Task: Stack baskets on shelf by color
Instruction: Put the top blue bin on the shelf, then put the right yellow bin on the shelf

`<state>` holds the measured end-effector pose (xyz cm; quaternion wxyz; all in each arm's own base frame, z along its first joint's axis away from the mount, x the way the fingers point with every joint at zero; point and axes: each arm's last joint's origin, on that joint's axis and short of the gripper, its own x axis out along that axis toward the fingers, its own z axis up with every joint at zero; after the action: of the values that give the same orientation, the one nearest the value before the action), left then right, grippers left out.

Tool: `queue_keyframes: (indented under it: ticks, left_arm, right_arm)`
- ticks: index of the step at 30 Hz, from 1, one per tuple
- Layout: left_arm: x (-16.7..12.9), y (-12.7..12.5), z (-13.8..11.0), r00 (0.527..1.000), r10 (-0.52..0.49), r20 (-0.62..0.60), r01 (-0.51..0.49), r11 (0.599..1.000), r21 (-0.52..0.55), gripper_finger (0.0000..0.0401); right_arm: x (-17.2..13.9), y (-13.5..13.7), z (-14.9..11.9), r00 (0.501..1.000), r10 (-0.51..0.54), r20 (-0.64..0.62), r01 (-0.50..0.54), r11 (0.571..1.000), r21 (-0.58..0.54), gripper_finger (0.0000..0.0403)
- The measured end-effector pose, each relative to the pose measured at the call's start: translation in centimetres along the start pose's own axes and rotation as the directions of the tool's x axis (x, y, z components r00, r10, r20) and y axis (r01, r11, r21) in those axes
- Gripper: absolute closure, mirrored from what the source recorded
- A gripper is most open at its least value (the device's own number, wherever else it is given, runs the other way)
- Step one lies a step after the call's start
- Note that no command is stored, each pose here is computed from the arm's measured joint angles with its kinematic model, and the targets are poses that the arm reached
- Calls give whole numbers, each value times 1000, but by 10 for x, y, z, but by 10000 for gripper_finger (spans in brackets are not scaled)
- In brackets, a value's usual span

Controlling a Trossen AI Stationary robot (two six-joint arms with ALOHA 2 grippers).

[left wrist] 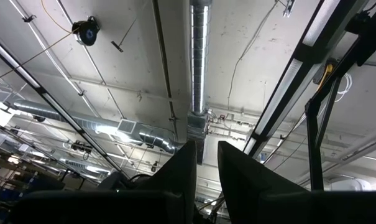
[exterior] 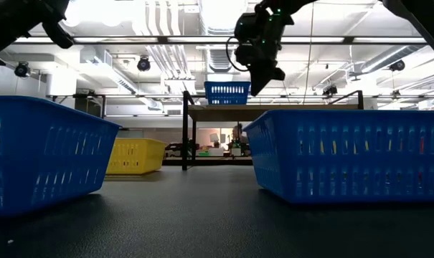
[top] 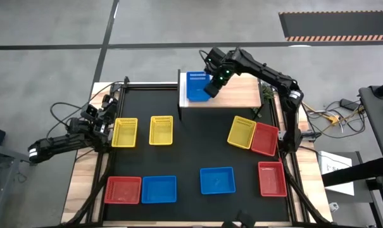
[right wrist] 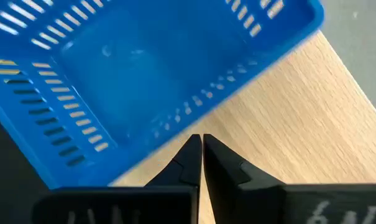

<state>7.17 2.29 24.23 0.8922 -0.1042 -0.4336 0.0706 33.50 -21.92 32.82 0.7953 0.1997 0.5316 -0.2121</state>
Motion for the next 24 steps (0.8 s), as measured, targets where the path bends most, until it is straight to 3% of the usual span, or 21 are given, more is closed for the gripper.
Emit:
queue_keyframes:
  ticks: [7,12,18,24]
  left_arm:
    - [0,0,0,1000,0,0,0,1000,0,351]
    - [0,0,0,1000,-1,-1,1,1000,0,351]
    - [0,0,0,1000,0,-2,0,1000,0,351]
    - [1,1,-3,1000,6,-18,-6,1000,0,351]
  right_arm:
    - [0,2,-3,998,-49,-25,48,999,-13,394]
    - [-21,9,-17,994,-63,-86,62,998,-22,394]
    - [-61,47,-46,997,-71,-21,69,995,-75,394]
    - [-70,105,-91,988,64,143,-30,974,-225,394]
